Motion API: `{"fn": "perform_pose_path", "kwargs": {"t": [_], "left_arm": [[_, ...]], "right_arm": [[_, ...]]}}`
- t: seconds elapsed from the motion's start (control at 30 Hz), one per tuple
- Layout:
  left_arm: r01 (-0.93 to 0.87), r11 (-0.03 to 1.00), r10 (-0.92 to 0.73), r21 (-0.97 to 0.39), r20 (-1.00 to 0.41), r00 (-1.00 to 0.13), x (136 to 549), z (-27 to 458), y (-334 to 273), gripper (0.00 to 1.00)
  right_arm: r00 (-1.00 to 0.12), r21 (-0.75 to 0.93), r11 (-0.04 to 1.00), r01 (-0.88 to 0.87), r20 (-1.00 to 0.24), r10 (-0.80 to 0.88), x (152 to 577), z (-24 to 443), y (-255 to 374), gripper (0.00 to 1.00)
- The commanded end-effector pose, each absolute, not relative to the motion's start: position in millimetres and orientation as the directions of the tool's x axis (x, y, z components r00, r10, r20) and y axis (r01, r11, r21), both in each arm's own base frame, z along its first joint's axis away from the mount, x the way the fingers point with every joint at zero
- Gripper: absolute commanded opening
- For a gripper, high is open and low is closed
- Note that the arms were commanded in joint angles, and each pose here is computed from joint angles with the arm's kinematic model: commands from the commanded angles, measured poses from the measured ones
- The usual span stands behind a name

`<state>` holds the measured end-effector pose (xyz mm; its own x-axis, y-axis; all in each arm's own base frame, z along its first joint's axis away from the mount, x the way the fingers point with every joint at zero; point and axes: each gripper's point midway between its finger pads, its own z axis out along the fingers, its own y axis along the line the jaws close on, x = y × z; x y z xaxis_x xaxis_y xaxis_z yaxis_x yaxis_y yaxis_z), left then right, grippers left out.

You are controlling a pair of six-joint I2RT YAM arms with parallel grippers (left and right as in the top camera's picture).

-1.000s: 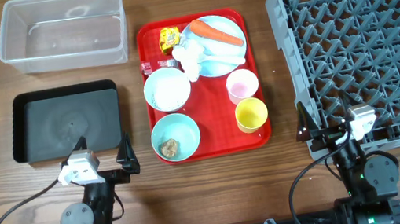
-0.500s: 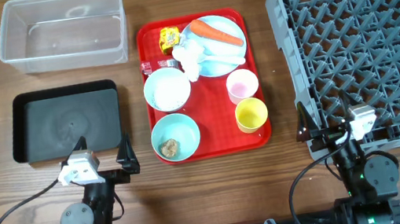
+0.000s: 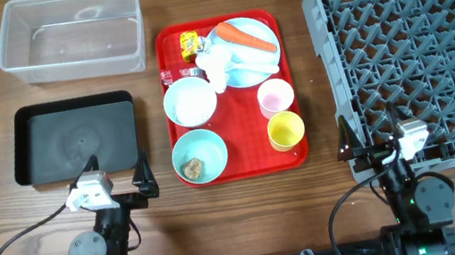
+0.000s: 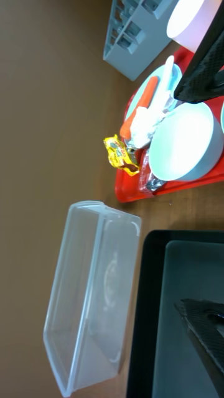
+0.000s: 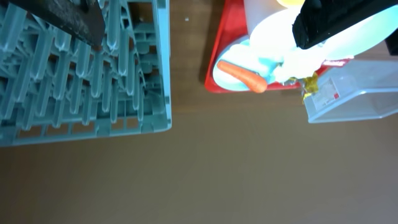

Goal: Sort waste into correct bins and load items into the dishwasher rack

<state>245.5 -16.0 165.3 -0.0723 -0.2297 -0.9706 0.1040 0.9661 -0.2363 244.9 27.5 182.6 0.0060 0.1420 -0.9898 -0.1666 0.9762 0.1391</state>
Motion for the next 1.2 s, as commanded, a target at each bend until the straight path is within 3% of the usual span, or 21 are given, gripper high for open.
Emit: {"fn": "perform_pose_path", "kwargs": {"t": [0.0,0.2,0.5,0.67,0.77,0.83,1.0,1.17], "left_arm": [[0.112,0.965,-0.236,-0.238,-0.971,-0.031,245.7,174.3,-16.3,1.00],[0.121,0.965,-0.235,-0.233,-0.972,0.001,244.1,188.0,-16.5,1.00],[0.149,0.967,-0.228,-0.208,-0.965,0.132,229.6,253.6,-17.0,1.00],[0.139,0.968,-0.228,-0.211,-0.966,0.122,229.3,252.8,-15.6,1.00],[0.079,0.971,-0.232,-0.226,-0.970,0.077,231.8,238.7,-7.1,1.00],[0.078,0.970,-0.234,-0.230,-0.970,0.058,232.2,234.0,-7.6,1.00],[0.179,0.961,-0.229,-0.213,-0.970,0.077,228.3,246.7,-24.0,1.00],[0.153,0.967,-0.219,-0.203,-0.971,0.098,227.4,265.3,-19.1,1.00]], "right_arm": [[0.071,0.056,0.986,-0.158,-0.995,0.068,244.2,194.9,26.1,1.00],[0.160,-0.026,0.988,-0.155,-0.987,-0.001,239.7,221.9,26.7,1.00],[0.289,-0.044,0.988,-0.151,-0.957,0.002,229.6,262.6,26.8,1.00],[0.190,-0.030,0.988,-0.151,-0.982,-0.001,235.7,238.5,26.2,1.00],[0.040,0.005,0.987,-0.164,-0.999,0.011,239.8,202.0,27.8,1.00],[0.025,0.028,0.983,-0.183,-0.999,0.033,239.5,198.8,31.1,1.00],[0.188,0.001,0.964,-0.266,-0.981,0.053,230.1,244.3,44.5,1.00],[0.225,-0.035,0.964,-0.264,-0.974,0.026,219.8,288.7,45.4,1.00]]}}
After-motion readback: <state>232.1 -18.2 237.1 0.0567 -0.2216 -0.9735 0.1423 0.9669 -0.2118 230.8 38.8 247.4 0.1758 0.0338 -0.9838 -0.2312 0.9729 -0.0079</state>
